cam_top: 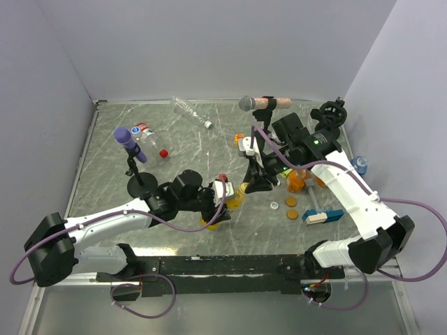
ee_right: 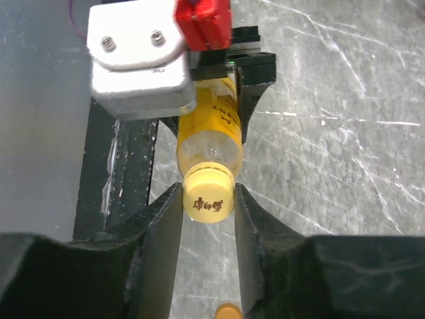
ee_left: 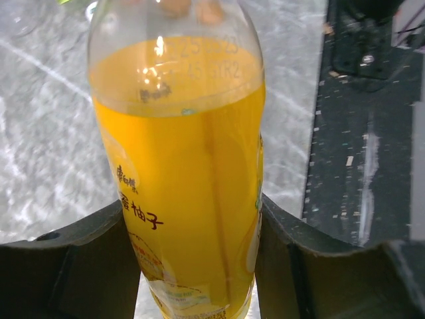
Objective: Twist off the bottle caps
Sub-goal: Unscrew the bottle cap from the plastic bottle.
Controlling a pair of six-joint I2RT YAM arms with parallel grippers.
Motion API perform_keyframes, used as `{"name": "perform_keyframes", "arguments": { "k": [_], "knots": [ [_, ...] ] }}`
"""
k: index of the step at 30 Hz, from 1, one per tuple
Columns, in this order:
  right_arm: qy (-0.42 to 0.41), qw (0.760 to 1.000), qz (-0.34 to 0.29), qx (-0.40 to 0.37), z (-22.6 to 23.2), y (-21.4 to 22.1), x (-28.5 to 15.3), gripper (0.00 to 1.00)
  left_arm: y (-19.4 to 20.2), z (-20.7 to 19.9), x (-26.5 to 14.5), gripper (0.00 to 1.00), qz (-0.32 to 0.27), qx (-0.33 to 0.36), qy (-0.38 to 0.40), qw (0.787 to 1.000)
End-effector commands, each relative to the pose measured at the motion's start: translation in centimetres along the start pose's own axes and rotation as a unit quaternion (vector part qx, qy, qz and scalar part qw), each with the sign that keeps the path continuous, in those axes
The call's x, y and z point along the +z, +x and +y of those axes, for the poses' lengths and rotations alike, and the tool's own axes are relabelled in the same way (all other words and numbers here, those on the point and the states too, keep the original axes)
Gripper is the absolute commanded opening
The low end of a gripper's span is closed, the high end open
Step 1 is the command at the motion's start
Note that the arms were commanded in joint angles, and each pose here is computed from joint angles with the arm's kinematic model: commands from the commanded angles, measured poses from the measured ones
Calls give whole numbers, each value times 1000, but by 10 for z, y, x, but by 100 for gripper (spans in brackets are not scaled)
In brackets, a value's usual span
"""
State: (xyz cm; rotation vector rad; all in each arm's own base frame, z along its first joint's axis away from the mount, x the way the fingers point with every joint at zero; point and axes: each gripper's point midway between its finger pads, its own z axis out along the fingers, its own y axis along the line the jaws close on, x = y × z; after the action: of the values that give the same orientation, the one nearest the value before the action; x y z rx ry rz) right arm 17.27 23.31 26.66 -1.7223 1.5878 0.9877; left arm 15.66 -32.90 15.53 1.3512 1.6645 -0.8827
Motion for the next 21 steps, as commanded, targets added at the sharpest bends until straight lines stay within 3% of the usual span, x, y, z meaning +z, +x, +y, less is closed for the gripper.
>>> {"name": "perform_keyframes", "arguments": {
  "k": [1,5,9,12,16,21],
  "knots": [
    [25,999,-20,31,-14,-19,-2,52,-51,14,-7,5,-80,52,-28,995],
    [56,995,-53,71,-15,-44,-30,79,-43,19,-3,5,-67,42,-42,996],
    [95,986,-72,112,-12,-53,-58,88,-50,21,-5,5,-69,45,-71,994],
    [152,967,-77,190,-19,-39,-71,99,-58,25,-4,5,-71,43,-116,990],
    [173,925,-62,333,-19,-6,-60,99,-65,27,4,5,-63,34,-173,982],
    [153,901,-19,405,-12,30,-41,97,-67,25,18,5,-60,24,-194,979]
  ]
}}
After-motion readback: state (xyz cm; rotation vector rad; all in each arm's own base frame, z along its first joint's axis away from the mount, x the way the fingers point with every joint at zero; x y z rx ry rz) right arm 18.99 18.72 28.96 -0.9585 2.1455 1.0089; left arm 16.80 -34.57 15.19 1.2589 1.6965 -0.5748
